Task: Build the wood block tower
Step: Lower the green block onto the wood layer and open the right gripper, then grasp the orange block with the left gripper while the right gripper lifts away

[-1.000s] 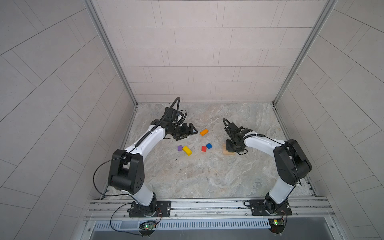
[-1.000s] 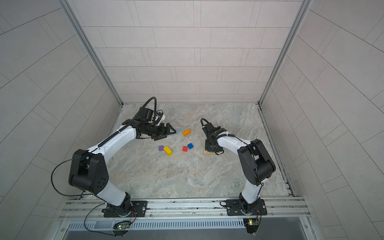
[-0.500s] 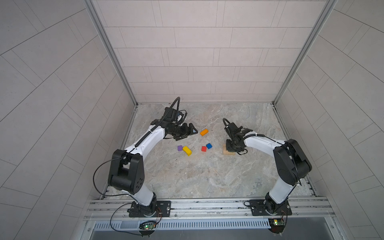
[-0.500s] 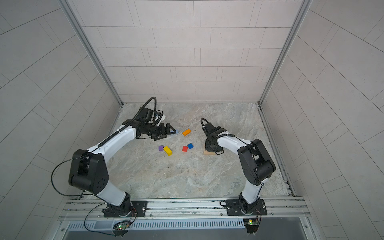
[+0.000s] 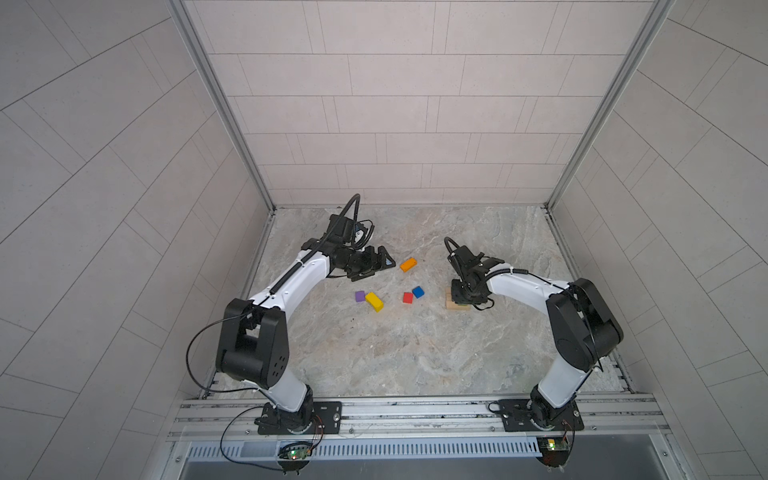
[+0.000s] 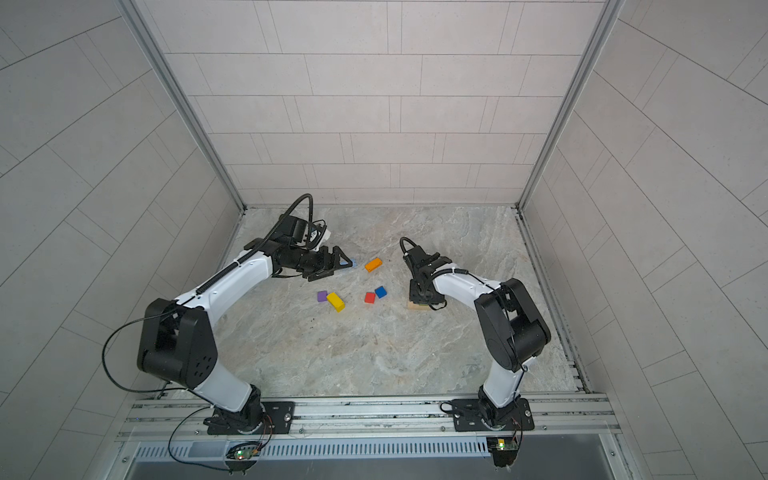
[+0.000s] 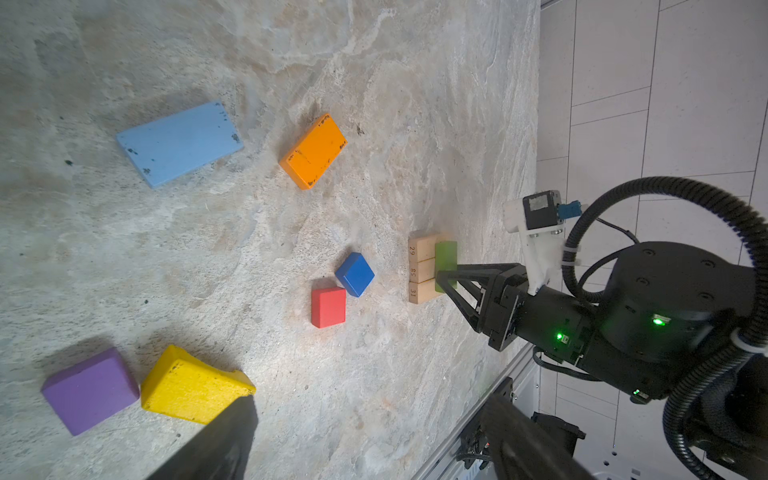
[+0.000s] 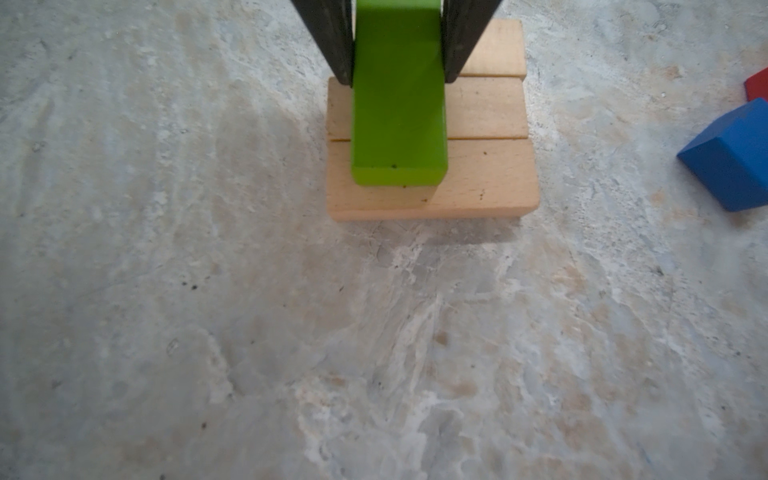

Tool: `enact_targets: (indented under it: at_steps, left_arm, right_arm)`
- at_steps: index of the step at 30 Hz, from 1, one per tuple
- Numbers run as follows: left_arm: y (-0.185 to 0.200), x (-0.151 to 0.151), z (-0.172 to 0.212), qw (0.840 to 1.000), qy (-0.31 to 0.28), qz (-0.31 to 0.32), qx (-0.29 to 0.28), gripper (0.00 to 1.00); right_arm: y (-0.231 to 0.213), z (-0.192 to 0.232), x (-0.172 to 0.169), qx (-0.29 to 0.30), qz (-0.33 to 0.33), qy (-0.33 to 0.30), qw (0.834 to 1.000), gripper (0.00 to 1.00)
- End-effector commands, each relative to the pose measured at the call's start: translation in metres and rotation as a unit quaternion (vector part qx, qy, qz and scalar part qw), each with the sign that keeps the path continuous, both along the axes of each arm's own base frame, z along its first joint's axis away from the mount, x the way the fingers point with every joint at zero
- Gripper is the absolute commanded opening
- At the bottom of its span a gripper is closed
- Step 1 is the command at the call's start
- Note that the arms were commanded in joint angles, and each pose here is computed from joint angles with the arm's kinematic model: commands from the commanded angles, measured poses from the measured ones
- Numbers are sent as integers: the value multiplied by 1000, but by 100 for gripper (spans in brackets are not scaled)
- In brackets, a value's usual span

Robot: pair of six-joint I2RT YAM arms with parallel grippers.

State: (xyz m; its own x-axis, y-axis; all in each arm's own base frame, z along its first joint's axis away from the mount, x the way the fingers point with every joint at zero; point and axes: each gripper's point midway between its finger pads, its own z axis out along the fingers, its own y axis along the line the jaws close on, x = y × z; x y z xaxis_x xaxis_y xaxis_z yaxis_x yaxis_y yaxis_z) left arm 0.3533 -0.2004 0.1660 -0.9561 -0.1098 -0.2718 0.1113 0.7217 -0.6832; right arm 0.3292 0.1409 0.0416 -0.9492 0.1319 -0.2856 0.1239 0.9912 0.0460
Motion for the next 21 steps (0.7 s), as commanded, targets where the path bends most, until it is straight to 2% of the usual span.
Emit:
enact_targets:
  at_steps: [1, 8, 11, 21]
  left_arm:
    - [1, -2, 7, 1000, -9, 1, 0, 92]
    - [1, -2, 7, 1000, -9, 1, 1, 92]
    - [2, -1, 4, 1000, -7, 2, 4, 92]
    - [10, 0, -16, 997, -4, -8, 75, 92]
  right_arm:
    - [-6, -5, -4, -18, -4, 8, 1000, 35]
    - [-6, -1, -4, -18, -4, 5, 1000, 38]
    - [-5, 3, -3, -15, -2, 1, 1000, 42]
    - [14, 39, 4, 39, 28, -36, 998, 65]
